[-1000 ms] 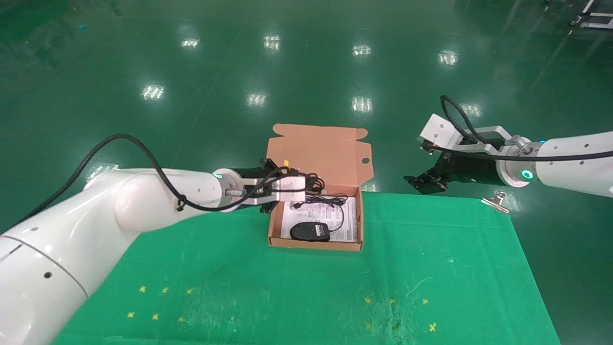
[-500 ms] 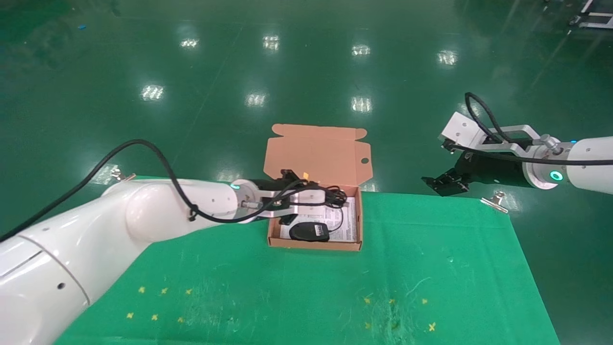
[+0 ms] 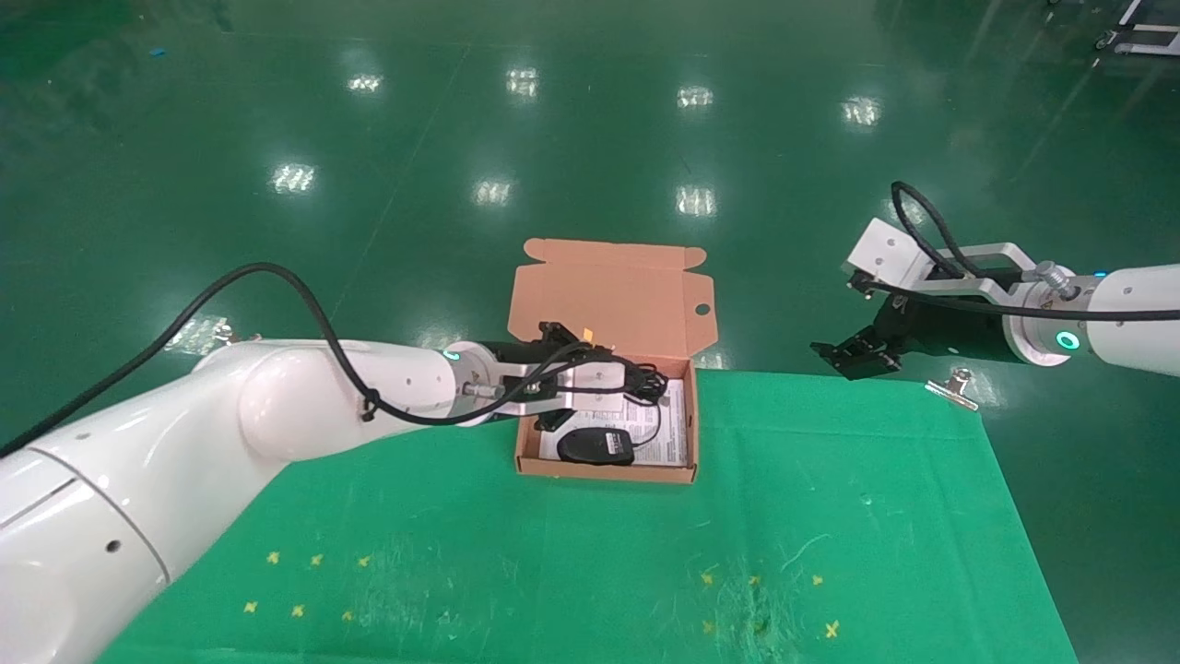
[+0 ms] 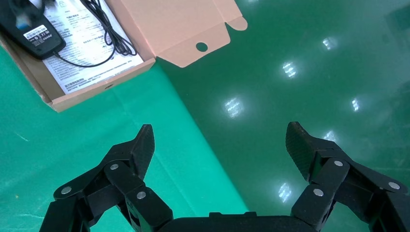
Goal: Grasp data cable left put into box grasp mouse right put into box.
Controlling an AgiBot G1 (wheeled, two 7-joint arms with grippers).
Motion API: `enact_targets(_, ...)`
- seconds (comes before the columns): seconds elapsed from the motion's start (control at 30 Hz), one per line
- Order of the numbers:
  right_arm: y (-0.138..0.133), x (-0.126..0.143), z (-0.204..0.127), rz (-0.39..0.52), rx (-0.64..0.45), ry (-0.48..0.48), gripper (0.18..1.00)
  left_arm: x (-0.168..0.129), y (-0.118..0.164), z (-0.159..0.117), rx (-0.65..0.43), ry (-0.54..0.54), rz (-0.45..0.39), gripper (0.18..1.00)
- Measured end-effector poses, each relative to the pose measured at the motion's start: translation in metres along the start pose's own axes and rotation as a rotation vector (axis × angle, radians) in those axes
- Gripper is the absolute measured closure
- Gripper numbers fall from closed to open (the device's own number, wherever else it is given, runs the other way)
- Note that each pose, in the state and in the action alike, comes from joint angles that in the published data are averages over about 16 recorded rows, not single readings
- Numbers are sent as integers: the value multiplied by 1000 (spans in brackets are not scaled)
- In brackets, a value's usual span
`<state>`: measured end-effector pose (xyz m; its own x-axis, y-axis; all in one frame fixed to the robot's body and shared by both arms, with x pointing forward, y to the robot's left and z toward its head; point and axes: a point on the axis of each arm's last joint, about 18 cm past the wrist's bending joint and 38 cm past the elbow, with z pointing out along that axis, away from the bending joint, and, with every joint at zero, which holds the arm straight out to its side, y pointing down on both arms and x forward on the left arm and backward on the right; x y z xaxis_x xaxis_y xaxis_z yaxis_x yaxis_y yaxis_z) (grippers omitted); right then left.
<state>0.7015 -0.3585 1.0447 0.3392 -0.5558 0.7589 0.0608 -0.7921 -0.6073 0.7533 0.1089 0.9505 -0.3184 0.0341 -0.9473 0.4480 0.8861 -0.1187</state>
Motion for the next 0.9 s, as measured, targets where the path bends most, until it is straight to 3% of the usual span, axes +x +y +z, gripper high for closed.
enact_targets(0.23, -16, 18, -12, -34, 23, 48, 178, -18, 0, -11, 11, -40, -10, 770)
enact_targets(0.53, -42, 45, -35, -124, 37, 112, 178, -61, 7, -33, 7, -132, -39, 576)
enact_targets(0.67, -45, 44, -40, -142, 43, 100, 178, -69, 14, -42, 13, -145, -82, 489)
enact_targets(0.9, -41, 22, -40, -103, 91, 14, 178, -53, 25, -53, 66, -99, -214, 346)
